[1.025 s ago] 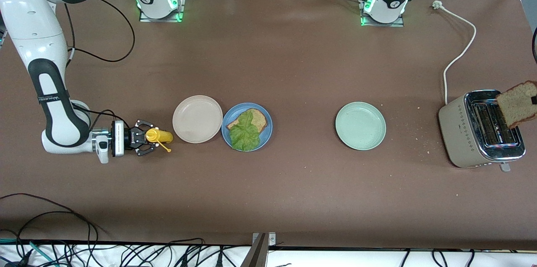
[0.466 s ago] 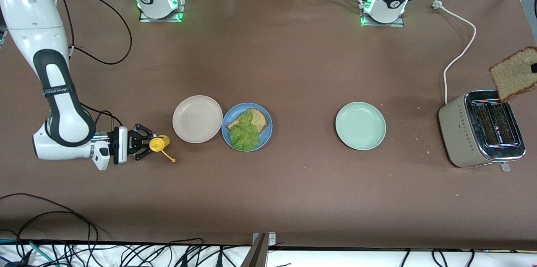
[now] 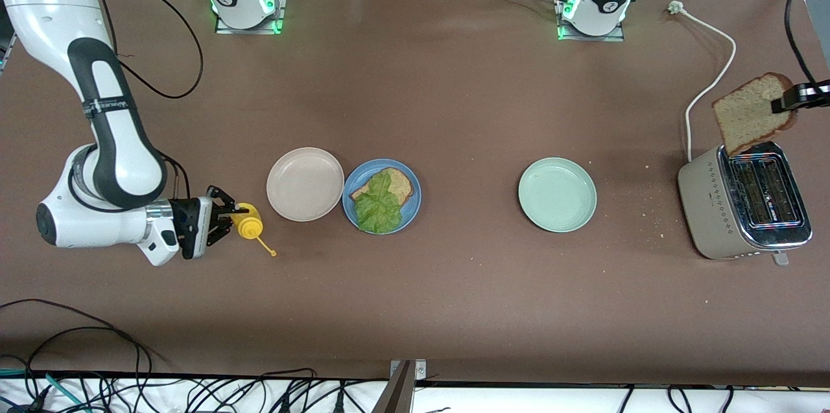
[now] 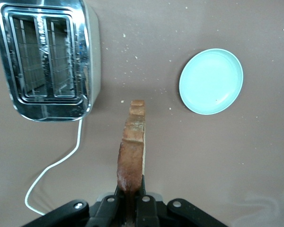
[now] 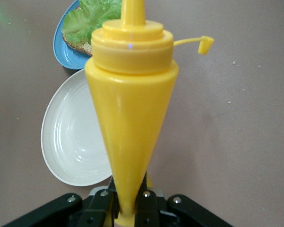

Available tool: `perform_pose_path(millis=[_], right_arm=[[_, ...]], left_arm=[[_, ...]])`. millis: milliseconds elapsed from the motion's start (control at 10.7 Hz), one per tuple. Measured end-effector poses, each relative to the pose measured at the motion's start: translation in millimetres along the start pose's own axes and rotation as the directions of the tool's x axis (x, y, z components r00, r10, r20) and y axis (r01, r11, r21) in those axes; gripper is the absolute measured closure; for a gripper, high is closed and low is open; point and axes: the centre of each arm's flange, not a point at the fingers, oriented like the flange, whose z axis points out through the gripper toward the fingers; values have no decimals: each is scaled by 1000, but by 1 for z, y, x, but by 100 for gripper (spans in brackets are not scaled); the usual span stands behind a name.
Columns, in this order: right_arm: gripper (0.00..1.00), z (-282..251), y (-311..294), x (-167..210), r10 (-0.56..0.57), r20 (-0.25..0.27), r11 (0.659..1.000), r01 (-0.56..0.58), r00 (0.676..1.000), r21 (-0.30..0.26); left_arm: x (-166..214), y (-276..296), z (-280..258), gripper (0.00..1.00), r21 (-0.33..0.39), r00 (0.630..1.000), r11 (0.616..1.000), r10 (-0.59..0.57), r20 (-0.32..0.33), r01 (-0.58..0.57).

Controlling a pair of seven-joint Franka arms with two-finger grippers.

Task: Make sandwich in blue plate with both arms
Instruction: 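Tilt the yellow mustard bottle over the bread on the blue plate with the right gripper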

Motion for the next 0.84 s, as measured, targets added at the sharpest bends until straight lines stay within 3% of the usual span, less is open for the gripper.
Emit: perform_pose_path(millis=[373, 652, 839], right_arm=[[85, -4, -30, 63, 107, 147, 993, -97, 983, -73], [85, 12, -64, 123, 153, 277, 981, -111, 949, -159], [85, 24, -81, 149, 178, 335, 972, -112, 925, -208]], left_arm=[[4, 41, 19, 91, 8, 999, 1000, -15, 40, 15], [8, 54, 29, 91, 11, 999, 999, -30, 39, 30], [11, 61, 37, 91, 12, 998, 999, -40, 43, 39]])
